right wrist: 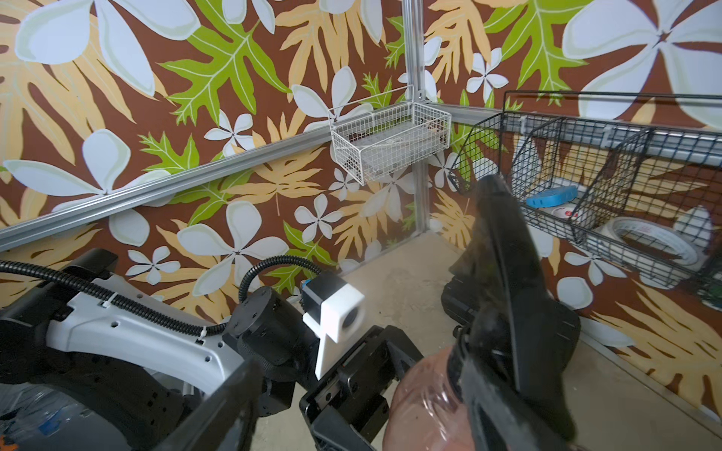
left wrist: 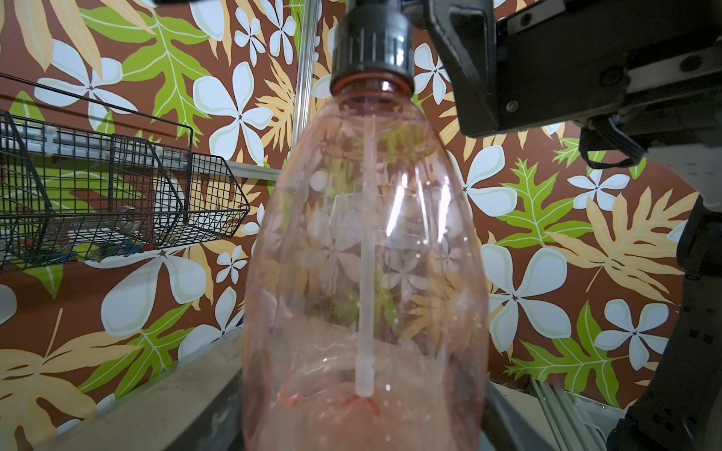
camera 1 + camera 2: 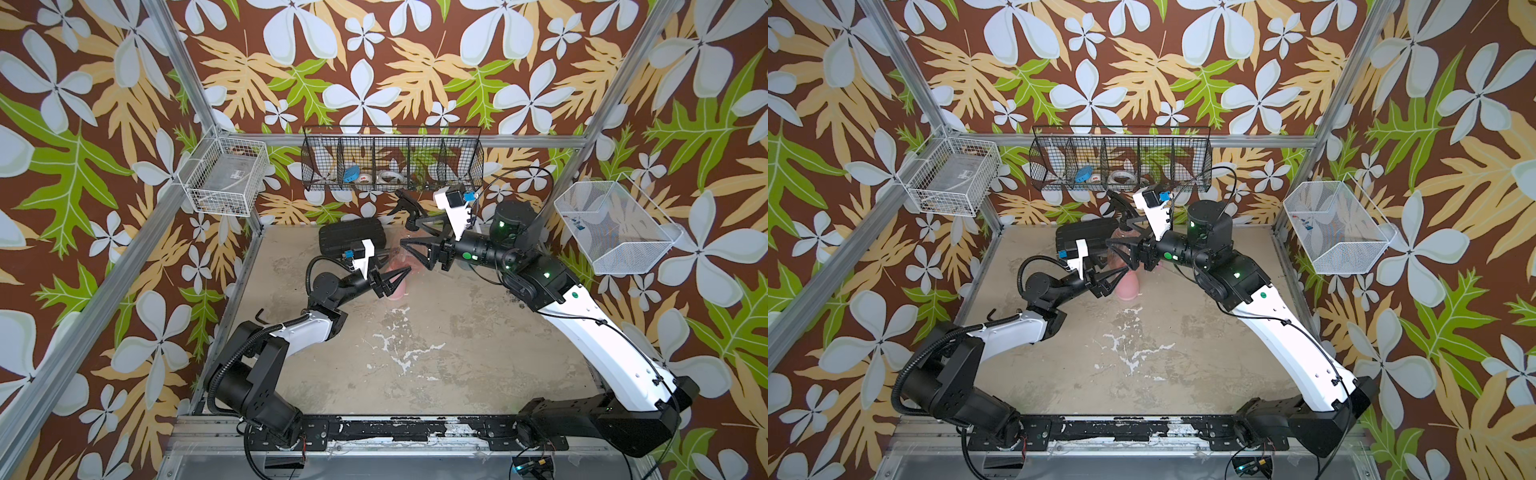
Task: Attach spray nozzles to spray bottles
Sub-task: Screw the spray nozzle on the spray bottle.
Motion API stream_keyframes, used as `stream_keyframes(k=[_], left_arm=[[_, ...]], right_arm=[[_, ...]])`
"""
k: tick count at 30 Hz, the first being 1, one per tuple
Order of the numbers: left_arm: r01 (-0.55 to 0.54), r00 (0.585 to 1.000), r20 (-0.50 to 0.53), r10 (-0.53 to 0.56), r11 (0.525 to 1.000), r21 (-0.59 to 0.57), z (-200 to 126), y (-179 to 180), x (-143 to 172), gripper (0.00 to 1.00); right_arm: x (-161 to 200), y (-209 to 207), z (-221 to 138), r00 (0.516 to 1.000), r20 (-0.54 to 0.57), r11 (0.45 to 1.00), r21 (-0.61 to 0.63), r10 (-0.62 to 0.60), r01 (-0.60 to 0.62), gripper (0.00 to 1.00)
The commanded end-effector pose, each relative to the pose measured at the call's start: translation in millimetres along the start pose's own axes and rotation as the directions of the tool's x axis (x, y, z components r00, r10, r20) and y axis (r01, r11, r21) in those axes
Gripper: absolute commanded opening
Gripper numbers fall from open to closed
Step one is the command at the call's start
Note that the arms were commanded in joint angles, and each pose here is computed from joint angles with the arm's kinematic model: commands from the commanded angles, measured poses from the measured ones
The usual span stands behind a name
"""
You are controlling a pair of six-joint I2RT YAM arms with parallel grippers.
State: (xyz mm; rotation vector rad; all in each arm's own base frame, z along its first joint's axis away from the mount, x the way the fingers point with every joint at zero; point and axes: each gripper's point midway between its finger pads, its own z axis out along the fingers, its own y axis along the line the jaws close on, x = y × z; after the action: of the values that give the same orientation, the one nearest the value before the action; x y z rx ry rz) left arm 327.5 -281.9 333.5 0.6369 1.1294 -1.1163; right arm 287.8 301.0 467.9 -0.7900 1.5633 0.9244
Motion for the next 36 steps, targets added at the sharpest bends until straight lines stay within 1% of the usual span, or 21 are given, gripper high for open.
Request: stream_keyframes(k=[1,4,6,9,12,18,21,23,25,28,34,36], left_arm=[[-0.046,0.998,0.041,0.046,0.999,0.01,-1,-5,-14,0.43],[-0.052,0.998,0.038,0.051,0.999,0.012,-2,-6,-15,0.42],[-0.052,0.998,0.04,0.051,0.998,0.021,-2,-9,-16,0.42],[-0.053,0.998,0.047,0.052,0.998,0.029,-3,-12,-19,0.42],[-0.052,0.997,0.057,0.05,0.998,0.036,-5,-15,-22,0.42],[-0.048,0.997,0.061,0.044,0.997,0.06,-5,-20,-25,0.42],[-0.046,0.997,0.06,0.042,0.996,0.07,-5,-22,-25,0.42],[-0.047,0.997,0.059,0.042,0.996,0.075,-5,-23,-25,0.42],[-0.048,0.997,0.061,0.043,0.996,0.078,-5,-23,-26,0.42],[-0.051,0.997,0.064,0.046,0.995,0.08,-4,-23,-28,0.42],[-0.047,0.997,0.064,0.042,0.995,0.083,-3,-24,-28,0.42],[-0.046,0.997,0.064,0.041,0.995,0.083,-3,-24,-28,0.42]], right_arm=[[-3,-11,-8,0.999,0.001,0.995,0.088,-0.047,0.046,0.77],[-2,-28,-13,0.998,-0.01,0.979,0.193,-0.064,0.065,0.72],[-1,-36,-11,0.997,-0.024,0.974,0.213,-0.068,0.071,0.72],[-3,-43,0,0.998,-0.035,0.979,0.195,-0.053,0.059,0.72],[-8,-43,13,0.999,-0.034,0.987,0.152,-0.043,0.047,0.72],[-14,-36,29,0.999,-0.033,0.997,0.062,-0.043,0.045,0.74],[-12,-30,34,0.998,-0.041,0.999,0.006,-0.039,0.039,0.72],[-11,-27,36,0.999,-0.04,0.999,-0.017,-0.033,0.032,0.65],[-9,-27,37,0.999,-0.043,0.999,-0.023,-0.028,0.027,0.54],[-7,-26,36,0.999,-0.043,0.999,-0.023,-0.025,0.024,0.41],[-9,-25,31,0.999,-0.034,0.999,-0.018,-0.031,0.03,0.32],[-10,-24,30,0.999,-0.035,0.999,-0.021,-0.032,0.031,0.31]])
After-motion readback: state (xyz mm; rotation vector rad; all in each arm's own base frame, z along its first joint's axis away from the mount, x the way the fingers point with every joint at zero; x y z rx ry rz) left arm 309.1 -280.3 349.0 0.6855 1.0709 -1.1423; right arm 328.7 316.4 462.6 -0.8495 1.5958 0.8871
